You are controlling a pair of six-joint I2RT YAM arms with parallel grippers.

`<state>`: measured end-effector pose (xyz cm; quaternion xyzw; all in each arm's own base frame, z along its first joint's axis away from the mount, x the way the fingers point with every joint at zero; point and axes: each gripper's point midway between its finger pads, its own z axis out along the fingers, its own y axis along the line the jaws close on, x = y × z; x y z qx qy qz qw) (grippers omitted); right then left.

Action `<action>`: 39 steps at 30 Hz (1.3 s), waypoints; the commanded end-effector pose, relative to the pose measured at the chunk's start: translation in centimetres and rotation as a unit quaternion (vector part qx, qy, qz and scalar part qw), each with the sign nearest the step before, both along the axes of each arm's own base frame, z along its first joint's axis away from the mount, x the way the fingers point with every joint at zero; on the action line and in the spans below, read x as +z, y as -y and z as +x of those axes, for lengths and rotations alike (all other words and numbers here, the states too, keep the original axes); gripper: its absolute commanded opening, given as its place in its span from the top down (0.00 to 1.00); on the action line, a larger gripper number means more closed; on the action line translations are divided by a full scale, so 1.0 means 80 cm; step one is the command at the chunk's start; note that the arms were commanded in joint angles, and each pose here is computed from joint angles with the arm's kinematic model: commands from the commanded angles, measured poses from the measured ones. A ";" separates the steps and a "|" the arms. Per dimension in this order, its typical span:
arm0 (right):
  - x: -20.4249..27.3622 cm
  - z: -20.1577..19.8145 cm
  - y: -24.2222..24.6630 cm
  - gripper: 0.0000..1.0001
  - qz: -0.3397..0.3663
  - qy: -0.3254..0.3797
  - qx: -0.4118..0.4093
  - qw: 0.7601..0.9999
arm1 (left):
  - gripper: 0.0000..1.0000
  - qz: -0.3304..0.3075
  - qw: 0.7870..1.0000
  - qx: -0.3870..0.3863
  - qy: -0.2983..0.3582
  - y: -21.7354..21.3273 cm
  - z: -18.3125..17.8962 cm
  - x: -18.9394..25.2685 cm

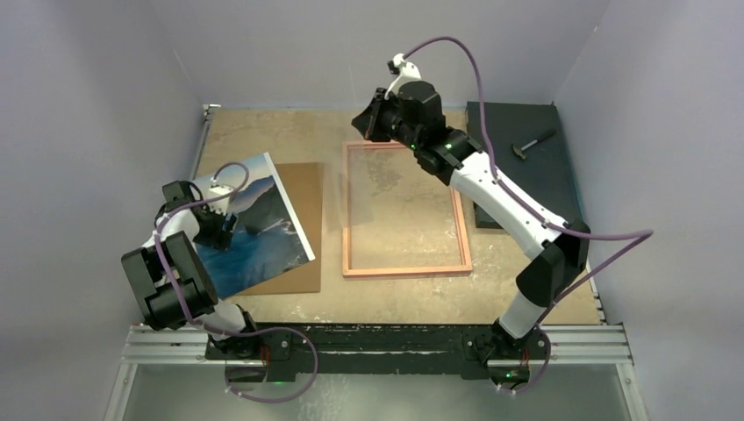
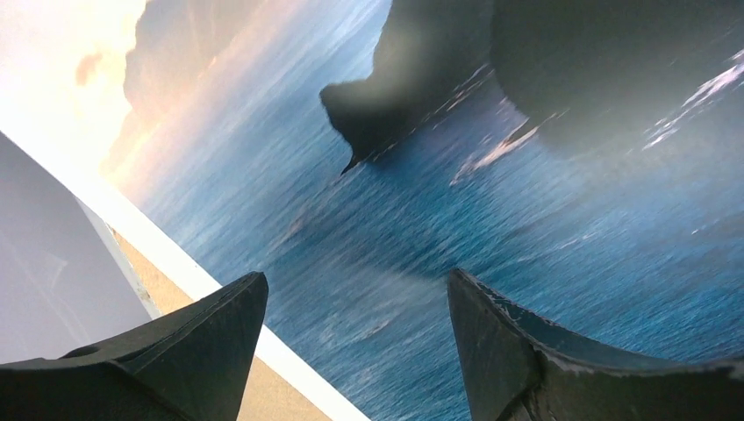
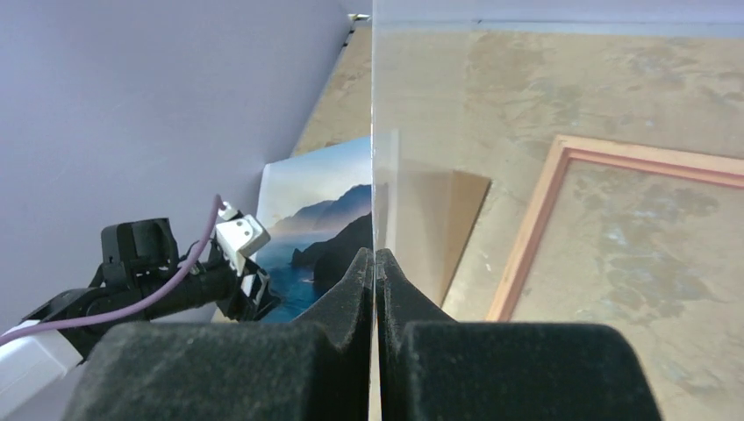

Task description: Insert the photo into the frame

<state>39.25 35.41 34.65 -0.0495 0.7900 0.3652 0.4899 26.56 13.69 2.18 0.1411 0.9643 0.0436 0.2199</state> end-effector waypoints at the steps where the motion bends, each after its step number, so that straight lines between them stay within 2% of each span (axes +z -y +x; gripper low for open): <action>1: 0.056 -0.010 0.032 1.00 -0.008 0.050 -0.024 0.998 | 0.25 -0.008 0.999 -0.011 -0.031 0.024 -0.010 -0.014; 4: 0.054 -0.014 0.036 1.00 -0.015 0.046 -0.023 0.999 | 0.12 -0.025 0.999 0.024 -0.006 0.021 0.015 0.038; 6: 0.055 -0.017 0.036 1.00 -0.015 0.042 -0.021 0.999 | 0.05 -0.038 0.998 0.038 0.034 0.019 0.037 0.087; 10: 0.061 -0.020 0.038 1.00 -0.013 0.039 -0.020 0.999 | 0.01 -0.060 0.990 0.046 0.123 0.029 0.070 0.188; 14: 0.073 -0.025 0.042 1.00 -0.019 0.044 -0.016 0.999 | 0.00 -0.085 0.985 0.062 0.139 0.035 0.083 0.238; 18: 0.080 -0.035 0.036 1.00 -0.022 0.040 0.011 0.999 | 0.00 -0.086 0.984 0.077 0.138 0.028 0.092 0.258; 21: 0.080 -0.041 0.025 1.00 -0.022 0.027 0.037 0.999 | 0.00 -0.110 0.980 0.075 0.148 0.037 0.098 0.272; 26: 0.085 -0.048 0.033 1.00 -0.033 0.027 0.037 0.998 | 0.00 -0.154 0.972 0.125 0.124 0.041 0.107 0.257; 31: 0.074 -0.034 0.068 1.00 -0.067 0.005 0.003 0.998 | 0.00 -0.189 0.972 0.089 0.105 0.061 0.106 0.243; 35: 0.056 -0.021 0.112 1.00 -0.073 -0.012 -0.032 0.997 | 0.00 -0.181 0.972 0.084 0.122 0.071 0.109 0.238; 39: 0.038 -0.015 0.144 1.00 -0.072 -0.027 -0.049 0.996 | 0.01 -0.174 0.976 0.067 0.111 0.098 0.117 0.230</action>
